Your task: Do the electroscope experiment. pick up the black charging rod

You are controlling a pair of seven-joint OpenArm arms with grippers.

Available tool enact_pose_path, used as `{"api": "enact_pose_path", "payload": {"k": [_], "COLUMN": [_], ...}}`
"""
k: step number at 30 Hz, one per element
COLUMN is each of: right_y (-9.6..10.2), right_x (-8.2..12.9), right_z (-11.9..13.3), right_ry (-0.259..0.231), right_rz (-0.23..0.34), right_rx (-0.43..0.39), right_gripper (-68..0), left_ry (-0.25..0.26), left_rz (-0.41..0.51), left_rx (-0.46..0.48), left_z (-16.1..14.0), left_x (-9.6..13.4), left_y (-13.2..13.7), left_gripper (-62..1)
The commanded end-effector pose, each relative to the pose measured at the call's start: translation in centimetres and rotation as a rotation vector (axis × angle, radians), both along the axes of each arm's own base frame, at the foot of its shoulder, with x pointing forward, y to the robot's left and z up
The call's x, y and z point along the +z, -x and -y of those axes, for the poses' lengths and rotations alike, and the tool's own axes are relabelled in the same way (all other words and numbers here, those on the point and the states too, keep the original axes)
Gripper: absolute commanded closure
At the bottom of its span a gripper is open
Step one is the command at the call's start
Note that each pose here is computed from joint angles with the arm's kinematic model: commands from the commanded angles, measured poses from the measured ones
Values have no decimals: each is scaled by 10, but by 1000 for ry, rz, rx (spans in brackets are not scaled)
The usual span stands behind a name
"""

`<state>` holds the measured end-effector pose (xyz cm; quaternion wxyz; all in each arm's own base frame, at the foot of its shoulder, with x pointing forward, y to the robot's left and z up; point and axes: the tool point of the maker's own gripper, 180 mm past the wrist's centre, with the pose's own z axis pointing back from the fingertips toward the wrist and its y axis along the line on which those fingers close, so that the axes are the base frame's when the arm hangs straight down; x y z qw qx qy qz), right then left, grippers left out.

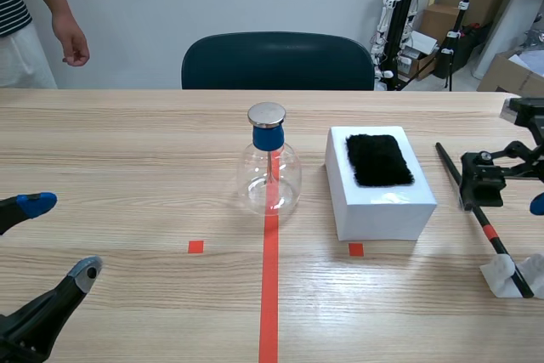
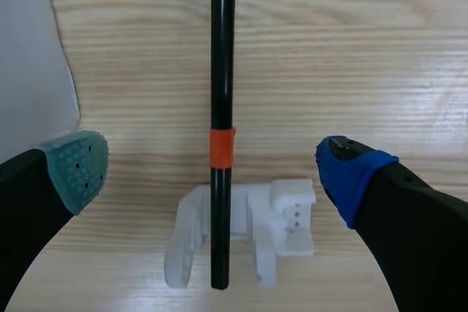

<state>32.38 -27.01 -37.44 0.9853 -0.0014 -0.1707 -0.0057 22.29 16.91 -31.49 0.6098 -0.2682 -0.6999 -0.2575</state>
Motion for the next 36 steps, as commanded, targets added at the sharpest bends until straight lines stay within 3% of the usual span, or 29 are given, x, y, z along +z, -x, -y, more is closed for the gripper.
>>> {"api": "enact_pose_path", "payload": {"k": [1,9,13,22,36], "right_y": [-17,-19,-17,-13,-11], "right_x": [20,17,13,-3,-15], "right_z": [4,1,1,-3,-7], "right_ry": [31,95,114,96,94], "right_rz": [48,15,-4,-56,-80], "right_rx": [3,17,19,30,45], "right_gripper": [-576,-576,-576,-576,-576], "left_ry": [35,99,90,90,73], "left_rz": [30,47,51,48,50], "left_rx": [10,59,46,47,8], "left_z": [2,-1,1,0,6], "left_x": [6,4,3,2,1], "left_y": [-3,-4,-6,-7,-2], "left_gripper": [-623,-623,-623,-623,-623]}}
